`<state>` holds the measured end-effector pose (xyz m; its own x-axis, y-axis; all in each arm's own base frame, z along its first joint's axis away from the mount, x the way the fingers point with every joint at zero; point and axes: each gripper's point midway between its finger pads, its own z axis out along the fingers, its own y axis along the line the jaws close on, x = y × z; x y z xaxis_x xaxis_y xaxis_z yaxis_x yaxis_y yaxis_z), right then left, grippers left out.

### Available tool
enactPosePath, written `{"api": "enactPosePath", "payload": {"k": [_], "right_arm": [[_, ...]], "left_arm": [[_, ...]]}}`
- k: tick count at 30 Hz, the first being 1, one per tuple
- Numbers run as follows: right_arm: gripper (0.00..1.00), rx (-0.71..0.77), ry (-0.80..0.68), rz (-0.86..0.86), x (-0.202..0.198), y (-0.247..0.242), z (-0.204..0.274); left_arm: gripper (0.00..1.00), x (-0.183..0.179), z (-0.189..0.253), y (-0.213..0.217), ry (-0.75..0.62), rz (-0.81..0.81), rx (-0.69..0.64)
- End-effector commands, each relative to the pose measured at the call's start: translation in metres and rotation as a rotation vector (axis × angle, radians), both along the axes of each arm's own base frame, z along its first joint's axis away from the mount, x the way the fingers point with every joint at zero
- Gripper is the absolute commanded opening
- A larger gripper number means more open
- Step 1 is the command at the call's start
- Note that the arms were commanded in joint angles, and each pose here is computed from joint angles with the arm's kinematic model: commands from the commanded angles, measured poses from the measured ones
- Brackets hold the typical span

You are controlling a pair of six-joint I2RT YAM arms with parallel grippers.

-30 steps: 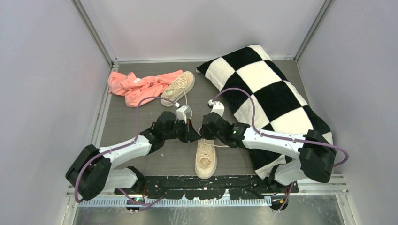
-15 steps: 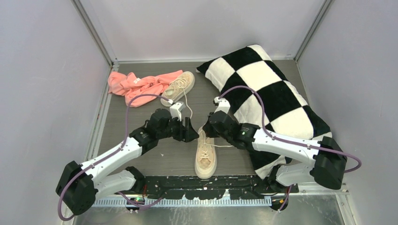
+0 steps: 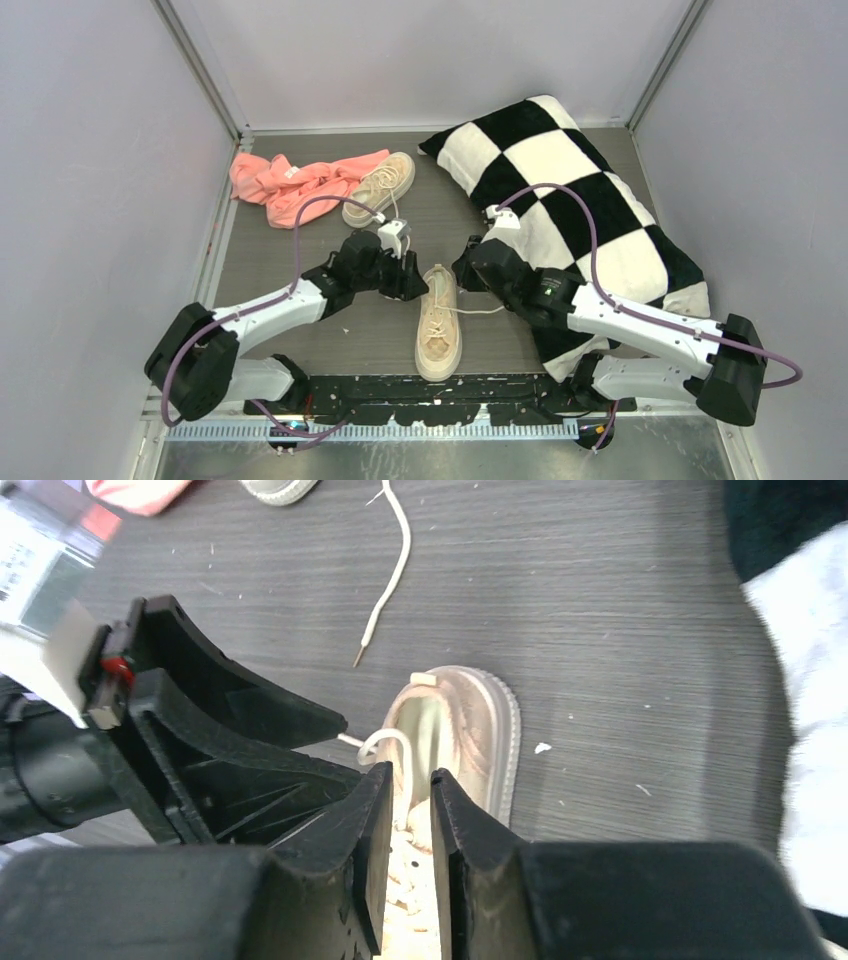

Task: Tie the shoes
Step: Fold the shoelace.

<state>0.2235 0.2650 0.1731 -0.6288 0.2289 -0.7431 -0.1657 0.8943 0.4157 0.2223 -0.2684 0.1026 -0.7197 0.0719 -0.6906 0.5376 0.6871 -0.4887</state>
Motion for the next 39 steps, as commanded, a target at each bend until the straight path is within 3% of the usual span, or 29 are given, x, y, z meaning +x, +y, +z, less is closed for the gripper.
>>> {"api": "enactPosePath", "payload": {"k": [1,4,6,8,11,20,24,28,36,39], "right_arm": [[0.26,-0.003,-0.03,-0.091,0.008,-0.023,0.006],[0.3,-0.004,-0.024,-0.101,0.008,-0.028,0.004],[0.31,-0.002,-0.024,-0.099,0.007,-0.029,0.005],[0.31,0.001,-0.024,-0.087,0.007,-0.027,0.006],[0.36,0.002,-0.013,-0.039,0.005,-0.018,0.006],[0.54,0.023,0.074,0.19,-0.004,0.04,0.004],[0.55,0.031,0.098,0.216,-0.004,0.052,-0.002],[0.55,0.033,0.11,0.206,-0.002,0.055,-0.007],[0.57,0.006,0.097,0.148,-0.001,0.036,-0.01],[0.57,0.002,0.093,0.136,-0.003,0.03,-0.01]], "left_arm": [[0.51,0.014,0.011,-0.02,-0.059,-0.047,-0.051],[0.48,0.015,0.004,-0.029,-0.018,-0.066,-0.063],[0.34,0.016,0.005,-0.033,-0.015,-0.069,-0.075],[0.12,0.018,0.011,-0.035,-0.019,-0.069,-0.09],[0.04,0.016,0.02,-0.033,-0.022,-0.06,-0.1],[0.01,-0.001,0.03,-0.02,-0.01,-0.042,-0.126],[0.02,-0.004,0.023,-0.019,0.015,-0.038,-0.122],[0.13,-0.002,0.014,-0.02,0.028,-0.034,-0.103],[0.15,0.007,0.009,-0.027,0.034,-0.043,-0.088],[0.01,0.007,0.007,-0.029,0.044,-0.046,-0.089]]}}
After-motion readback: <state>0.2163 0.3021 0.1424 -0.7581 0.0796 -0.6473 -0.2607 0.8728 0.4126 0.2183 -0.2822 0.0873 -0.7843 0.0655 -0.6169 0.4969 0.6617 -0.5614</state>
